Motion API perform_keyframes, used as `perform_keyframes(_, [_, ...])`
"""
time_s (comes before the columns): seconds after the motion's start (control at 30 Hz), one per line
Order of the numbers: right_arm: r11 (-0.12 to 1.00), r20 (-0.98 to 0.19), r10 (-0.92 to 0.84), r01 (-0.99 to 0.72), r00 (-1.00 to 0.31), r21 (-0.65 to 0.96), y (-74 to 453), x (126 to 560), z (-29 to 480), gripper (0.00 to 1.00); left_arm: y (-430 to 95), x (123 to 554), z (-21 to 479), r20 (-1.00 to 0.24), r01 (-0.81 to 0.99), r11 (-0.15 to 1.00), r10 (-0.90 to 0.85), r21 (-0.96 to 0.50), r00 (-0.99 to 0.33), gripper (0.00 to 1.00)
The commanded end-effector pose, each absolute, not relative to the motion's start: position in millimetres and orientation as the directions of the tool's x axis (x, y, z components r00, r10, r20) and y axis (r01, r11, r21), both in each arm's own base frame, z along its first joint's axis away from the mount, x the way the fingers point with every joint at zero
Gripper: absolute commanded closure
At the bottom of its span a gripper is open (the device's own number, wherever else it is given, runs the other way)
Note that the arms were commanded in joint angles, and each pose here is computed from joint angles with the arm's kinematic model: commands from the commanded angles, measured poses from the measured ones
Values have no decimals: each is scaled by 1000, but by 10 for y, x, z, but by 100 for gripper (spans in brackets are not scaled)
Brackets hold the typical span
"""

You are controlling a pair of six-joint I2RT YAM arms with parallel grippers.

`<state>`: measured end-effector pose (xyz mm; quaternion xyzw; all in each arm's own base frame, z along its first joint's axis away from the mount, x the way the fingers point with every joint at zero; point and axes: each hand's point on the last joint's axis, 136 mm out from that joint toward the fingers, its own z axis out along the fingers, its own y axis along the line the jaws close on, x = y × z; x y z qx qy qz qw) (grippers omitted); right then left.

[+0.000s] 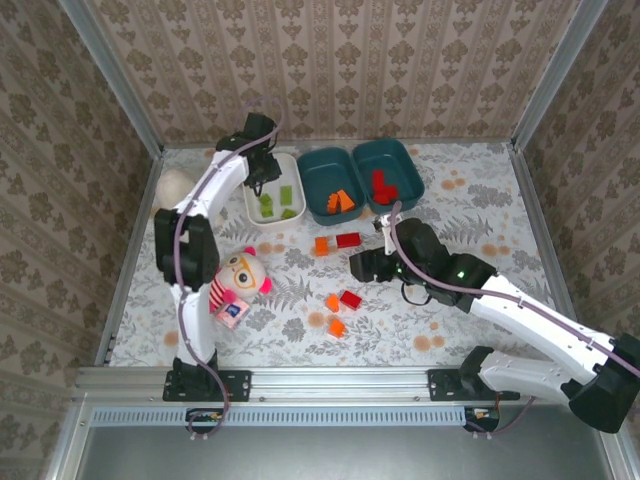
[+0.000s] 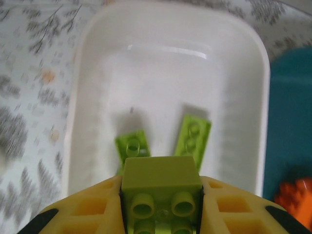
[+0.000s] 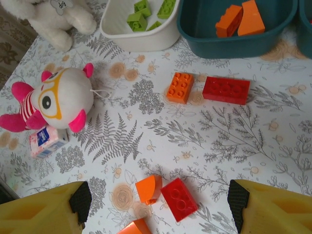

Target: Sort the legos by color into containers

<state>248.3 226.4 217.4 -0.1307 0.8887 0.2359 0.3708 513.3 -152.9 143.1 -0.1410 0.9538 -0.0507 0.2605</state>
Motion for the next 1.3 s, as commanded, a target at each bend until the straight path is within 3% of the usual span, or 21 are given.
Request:
perform_keyframes(0.0, [832,-751,-43,-439,-659,338,2360,2529,2376,23,-1473,5374,1216,-481,-223,968,-250,-115,-840,69])
perform_keyframes(0.2, [846,-742,-47,-422,-668,326,2327,2533,2365,23,-1401,5663,871,-450,-251,961,-276,-115,-849,68])
perform_keyframes(0.5, [868,-735,-56,-396,-675,298,2271,2566,2292,23,-1477,5535,505,-356,-269,955,-296,-126,-886,63])
perform_keyframes(0.67, [881,-725,-100,-399,-682,254,2312,2650,2259,22,-1491,5480,540,-335,-270,954,-299,-133,-893,45])
perform_keyframes(0.83, [865,-708,-190,-456,-681,207,2433,2664,2197,23,-1478,5470,814,-363,-258,954,-297,-153,-883,37])
perform_keyframes(1.03, [822,-657,-351,-555,-667,125,2676,2575,1939,24,-1530,5434,1563,-462,-236,943,-321,-235,-826,35])
perform_keyframes(1.27, [743,-510,-558,-668,-654,44,2988,2310,1400,25,-1516,4957,2311,-547,-200,928,-350,-315,-760,32])
